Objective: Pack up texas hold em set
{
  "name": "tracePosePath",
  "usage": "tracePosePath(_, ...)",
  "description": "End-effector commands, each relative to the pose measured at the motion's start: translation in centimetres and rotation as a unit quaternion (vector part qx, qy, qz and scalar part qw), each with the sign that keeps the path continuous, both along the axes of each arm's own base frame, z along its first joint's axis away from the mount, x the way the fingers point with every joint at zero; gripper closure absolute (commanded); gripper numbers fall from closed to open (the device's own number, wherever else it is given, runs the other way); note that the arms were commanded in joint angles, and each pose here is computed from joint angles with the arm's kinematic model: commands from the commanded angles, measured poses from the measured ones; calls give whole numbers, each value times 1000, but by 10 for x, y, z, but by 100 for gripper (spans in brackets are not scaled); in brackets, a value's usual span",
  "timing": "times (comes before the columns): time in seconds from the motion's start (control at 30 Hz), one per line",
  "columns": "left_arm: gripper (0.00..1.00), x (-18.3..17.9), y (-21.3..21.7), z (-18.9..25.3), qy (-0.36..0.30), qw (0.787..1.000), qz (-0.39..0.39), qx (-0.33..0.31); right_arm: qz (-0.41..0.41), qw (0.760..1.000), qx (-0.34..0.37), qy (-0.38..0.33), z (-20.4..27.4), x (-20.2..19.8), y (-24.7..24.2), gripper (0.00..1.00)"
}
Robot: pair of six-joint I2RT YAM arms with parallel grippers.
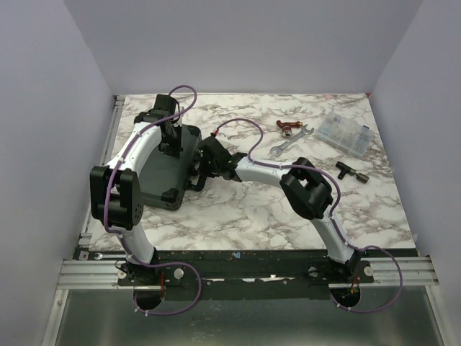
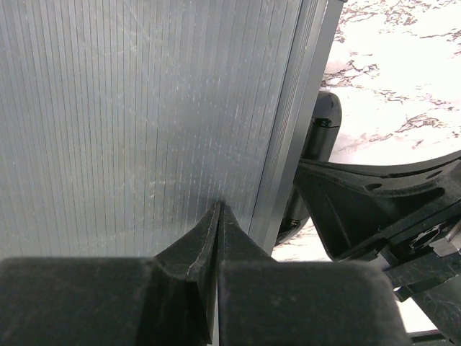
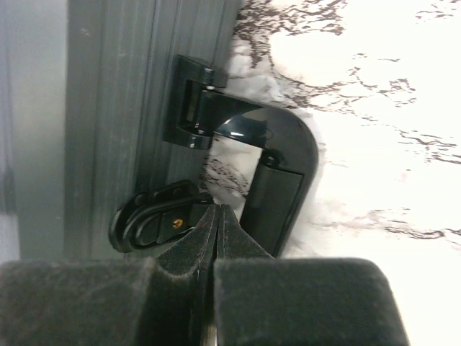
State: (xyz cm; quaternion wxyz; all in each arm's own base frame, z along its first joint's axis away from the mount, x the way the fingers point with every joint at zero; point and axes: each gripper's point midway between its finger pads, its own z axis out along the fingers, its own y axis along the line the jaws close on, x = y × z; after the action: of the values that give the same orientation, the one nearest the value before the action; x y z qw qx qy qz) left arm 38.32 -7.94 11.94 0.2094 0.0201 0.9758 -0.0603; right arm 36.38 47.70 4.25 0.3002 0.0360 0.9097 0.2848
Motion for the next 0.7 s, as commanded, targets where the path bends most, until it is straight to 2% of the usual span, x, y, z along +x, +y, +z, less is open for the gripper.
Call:
tracePosePath(0.0, 100, -33, 7, -44, 97, 995, -6, 27, 0, 996, -80, 33, -53, -23, -26, 99)
tracePosePath(0.33, 100, -33, 7, -46, 99, 995, -6, 28, 16, 996, -74, 47, -64, -31, -17, 99)
tracePosePath(0.67, 100, -33, 7, -46, 101, 994, -7, 28, 15, 994, -101, 51, -90, -45, -17, 99)
